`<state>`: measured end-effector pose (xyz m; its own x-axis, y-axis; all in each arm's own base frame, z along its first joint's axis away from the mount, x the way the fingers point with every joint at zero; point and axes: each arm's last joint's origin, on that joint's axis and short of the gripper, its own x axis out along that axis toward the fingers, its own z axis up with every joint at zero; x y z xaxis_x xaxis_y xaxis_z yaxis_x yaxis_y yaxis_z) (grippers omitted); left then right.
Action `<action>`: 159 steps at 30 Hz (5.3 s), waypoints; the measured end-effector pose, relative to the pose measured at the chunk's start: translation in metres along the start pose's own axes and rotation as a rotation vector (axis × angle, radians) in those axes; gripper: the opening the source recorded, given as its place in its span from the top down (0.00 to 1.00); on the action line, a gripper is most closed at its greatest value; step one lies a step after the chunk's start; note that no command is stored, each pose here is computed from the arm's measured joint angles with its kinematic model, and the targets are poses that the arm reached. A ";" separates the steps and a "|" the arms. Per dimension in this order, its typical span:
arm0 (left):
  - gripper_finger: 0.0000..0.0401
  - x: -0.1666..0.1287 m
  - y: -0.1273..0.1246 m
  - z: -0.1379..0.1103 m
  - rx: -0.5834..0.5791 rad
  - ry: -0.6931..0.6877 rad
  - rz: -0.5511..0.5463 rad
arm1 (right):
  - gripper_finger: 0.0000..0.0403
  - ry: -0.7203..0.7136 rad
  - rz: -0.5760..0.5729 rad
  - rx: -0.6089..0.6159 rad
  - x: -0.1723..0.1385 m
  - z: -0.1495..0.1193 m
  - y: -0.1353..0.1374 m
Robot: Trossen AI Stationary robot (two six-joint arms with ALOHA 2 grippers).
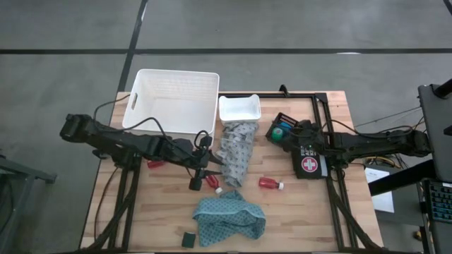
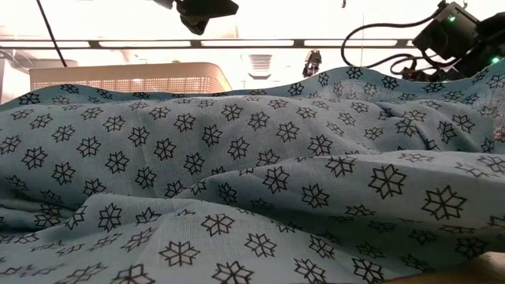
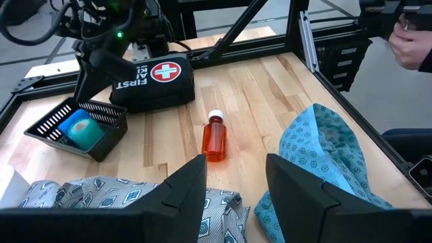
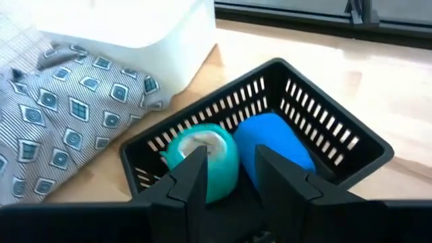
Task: Pick & Place Medicine items
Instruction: Put the green bandage into the black bin
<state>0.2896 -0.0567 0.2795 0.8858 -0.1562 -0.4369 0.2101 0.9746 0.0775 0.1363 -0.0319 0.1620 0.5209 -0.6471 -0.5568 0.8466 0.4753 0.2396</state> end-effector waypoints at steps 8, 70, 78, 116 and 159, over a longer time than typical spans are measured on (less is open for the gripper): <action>0.61 0.000 0.000 0.000 0.000 0.000 0.000 | 0.70 -0.024 0.031 -0.003 -0.004 0.011 0.007; 0.61 0.000 0.000 -0.001 0.000 0.017 -0.001 | 0.61 -0.290 0.703 -0.500 -0.053 0.022 0.068; 0.61 0.000 0.000 -0.001 -0.008 0.014 -0.001 | 0.61 -0.290 0.703 -0.500 -0.053 0.022 0.068; 0.61 -0.006 -0.089 -0.025 -0.605 0.335 0.156 | 0.61 -0.289 0.702 -0.501 -0.053 0.022 0.067; 0.61 0.027 -0.215 -0.023 -0.987 0.755 0.244 | 0.61 -0.289 0.702 -0.501 -0.053 0.022 0.067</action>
<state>0.2583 -0.2669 0.2303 0.3336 -0.1431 -0.9318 -0.6104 0.7204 -0.3292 0.1684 0.0213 0.2247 0.9631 -0.2033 -0.1764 0.2128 0.9764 0.0367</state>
